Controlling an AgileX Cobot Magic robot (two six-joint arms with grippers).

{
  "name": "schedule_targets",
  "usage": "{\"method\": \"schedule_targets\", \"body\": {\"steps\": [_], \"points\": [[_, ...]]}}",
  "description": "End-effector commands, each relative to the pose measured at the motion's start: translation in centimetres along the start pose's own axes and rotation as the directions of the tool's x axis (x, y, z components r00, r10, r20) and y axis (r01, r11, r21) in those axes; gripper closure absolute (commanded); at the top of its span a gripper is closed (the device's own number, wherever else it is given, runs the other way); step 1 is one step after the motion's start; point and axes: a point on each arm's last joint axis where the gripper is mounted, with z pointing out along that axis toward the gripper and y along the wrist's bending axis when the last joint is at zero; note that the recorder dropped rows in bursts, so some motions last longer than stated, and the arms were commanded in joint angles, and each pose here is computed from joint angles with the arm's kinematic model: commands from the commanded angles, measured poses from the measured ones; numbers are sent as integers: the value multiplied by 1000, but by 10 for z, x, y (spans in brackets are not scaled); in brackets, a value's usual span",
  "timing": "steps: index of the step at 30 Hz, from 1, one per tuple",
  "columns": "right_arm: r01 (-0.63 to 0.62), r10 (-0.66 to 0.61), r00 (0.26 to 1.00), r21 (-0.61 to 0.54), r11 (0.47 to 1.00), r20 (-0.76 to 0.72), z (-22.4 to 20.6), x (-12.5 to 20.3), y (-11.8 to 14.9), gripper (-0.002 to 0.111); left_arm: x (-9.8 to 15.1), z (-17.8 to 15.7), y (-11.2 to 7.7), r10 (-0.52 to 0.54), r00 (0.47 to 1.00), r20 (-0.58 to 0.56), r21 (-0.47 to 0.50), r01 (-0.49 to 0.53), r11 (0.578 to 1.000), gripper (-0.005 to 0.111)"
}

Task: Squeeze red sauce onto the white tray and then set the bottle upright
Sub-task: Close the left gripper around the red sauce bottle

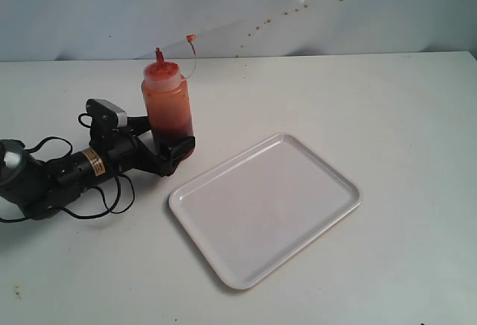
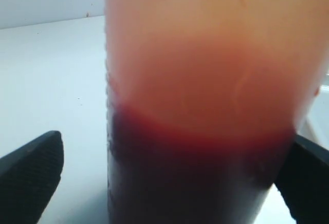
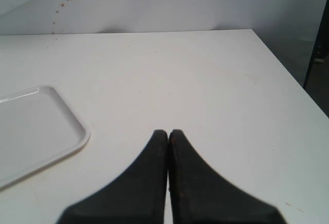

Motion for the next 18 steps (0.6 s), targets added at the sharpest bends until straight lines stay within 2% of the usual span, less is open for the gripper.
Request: {"method": "schedule_targets", "body": {"steps": [1,9,13,18], "points": [[0,0,1000,-3,1000,5,0,1,0,108,-2,2,-1,-2,1000,4,4,1,1000,2],[0,0,1000,-3,1000,5,0,1,0,108,-3,2,0,-14,1000,8,-6,14,1000,2],[0,0,1000,-3,1000,5,0,1,0,108,-4,3,0,-57,998,12,-5,57,998,2],[0,0,1000,-3,1000,5,0,1,0,108,-2,9,1,-37,998,-49,-14,37,999,2]]}}
